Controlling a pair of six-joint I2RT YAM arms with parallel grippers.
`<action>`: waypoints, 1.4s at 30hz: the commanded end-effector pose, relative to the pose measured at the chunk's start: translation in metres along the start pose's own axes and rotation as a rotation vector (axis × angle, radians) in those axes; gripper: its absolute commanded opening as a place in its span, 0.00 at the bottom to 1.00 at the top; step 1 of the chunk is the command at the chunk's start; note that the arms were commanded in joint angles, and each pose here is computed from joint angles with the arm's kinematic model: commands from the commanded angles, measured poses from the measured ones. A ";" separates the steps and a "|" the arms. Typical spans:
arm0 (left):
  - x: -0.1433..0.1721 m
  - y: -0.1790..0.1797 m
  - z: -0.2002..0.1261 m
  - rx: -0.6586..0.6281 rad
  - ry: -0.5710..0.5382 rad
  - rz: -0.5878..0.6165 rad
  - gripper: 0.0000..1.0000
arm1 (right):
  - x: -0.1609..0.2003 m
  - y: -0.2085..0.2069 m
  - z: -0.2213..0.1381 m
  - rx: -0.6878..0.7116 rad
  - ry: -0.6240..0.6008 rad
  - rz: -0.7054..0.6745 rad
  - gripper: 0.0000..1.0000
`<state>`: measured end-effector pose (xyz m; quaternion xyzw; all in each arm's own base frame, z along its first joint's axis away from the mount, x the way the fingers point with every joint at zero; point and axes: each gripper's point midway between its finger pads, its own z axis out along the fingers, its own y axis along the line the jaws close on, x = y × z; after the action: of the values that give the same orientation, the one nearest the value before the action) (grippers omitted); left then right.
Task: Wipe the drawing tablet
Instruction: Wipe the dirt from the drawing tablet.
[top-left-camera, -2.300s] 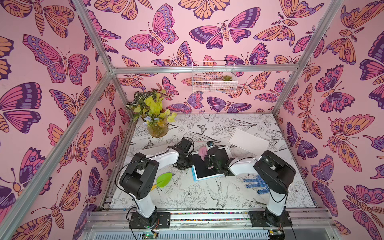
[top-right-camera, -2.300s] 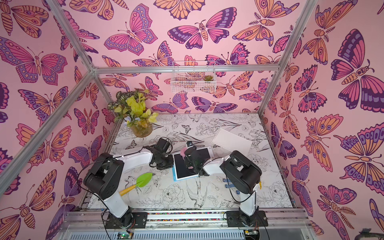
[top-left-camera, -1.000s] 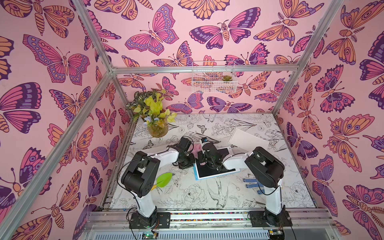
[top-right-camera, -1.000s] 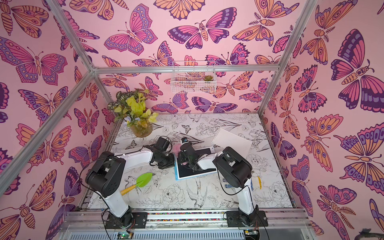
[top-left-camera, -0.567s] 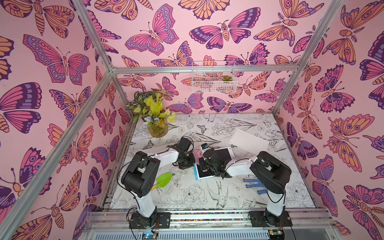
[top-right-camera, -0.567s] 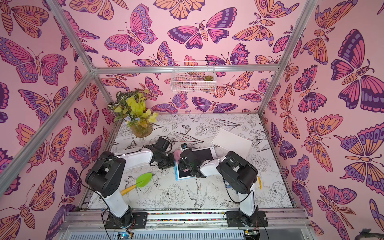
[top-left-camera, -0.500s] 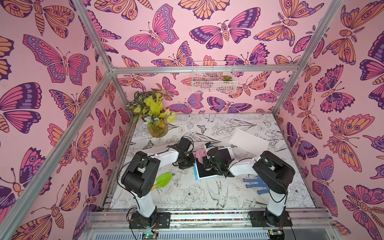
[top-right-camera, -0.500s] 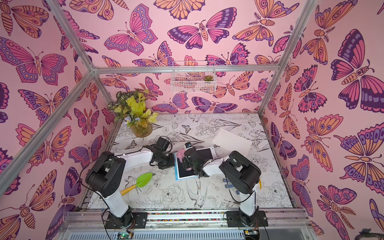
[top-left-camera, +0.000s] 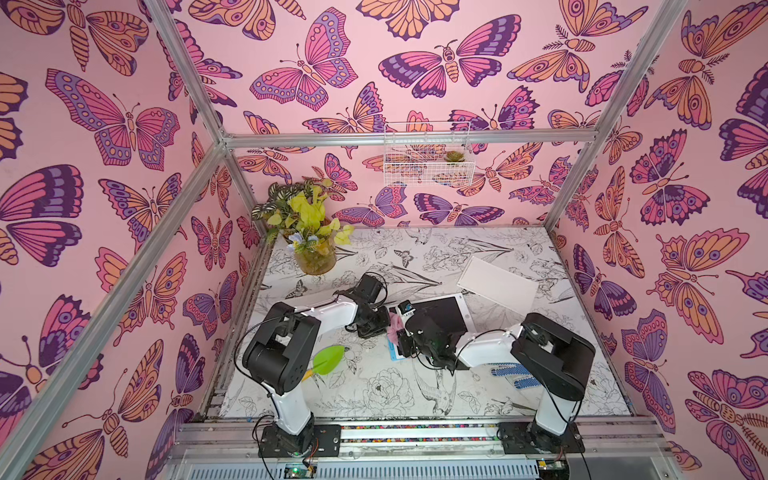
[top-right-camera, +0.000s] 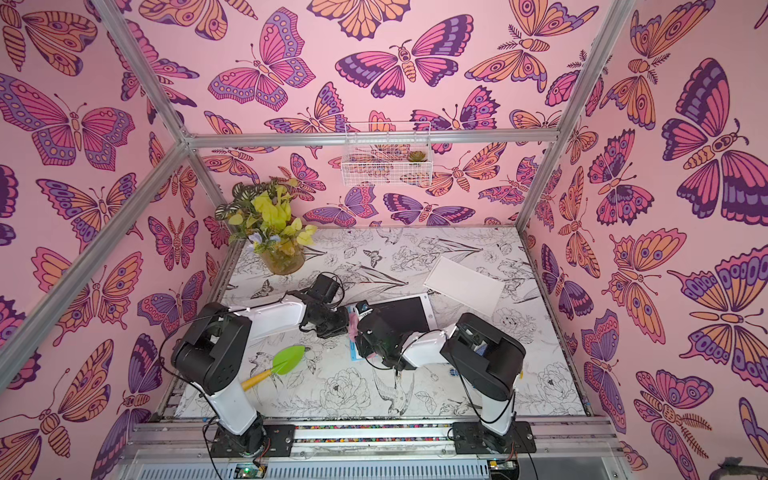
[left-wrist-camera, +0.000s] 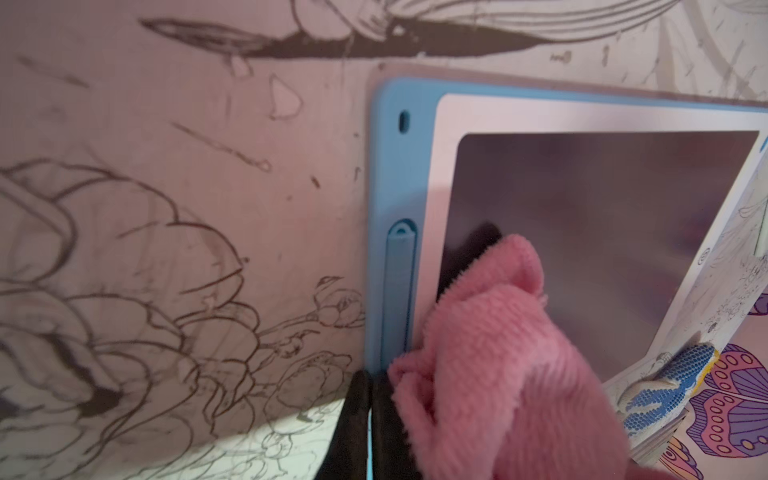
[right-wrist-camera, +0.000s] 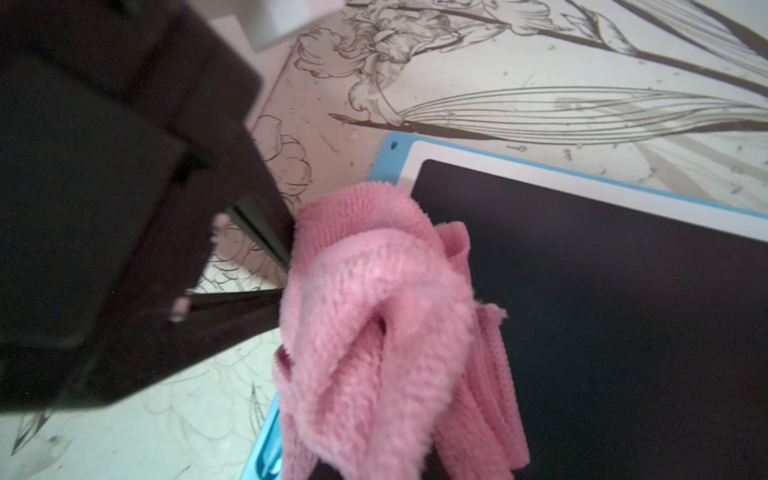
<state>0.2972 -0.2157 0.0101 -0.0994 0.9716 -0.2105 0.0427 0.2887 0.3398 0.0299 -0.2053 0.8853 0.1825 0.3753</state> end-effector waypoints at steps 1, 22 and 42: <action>0.058 0.088 0.029 -0.316 0.197 -0.085 0.06 | 0.005 -0.066 -0.010 0.151 0.008 0.093 0.00; 0.055 0.085 0.029 -0.323 0.196 -0.073 0.06 | 0.028 0.008 -0.042 0.006 0.009 -0.088 0.00; 0.054 0.085 0.028 -0.328 0.190 -0.065 0.06 | 0.049 -0.008 -0.067 0.026 0.031 -0.081 0.00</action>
<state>0.2988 -0.2171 0.0105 -0.0979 0.9728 -0.2067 0.0369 0.2372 0.2632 0.0325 -0.1998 0.8934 0.1321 0.3801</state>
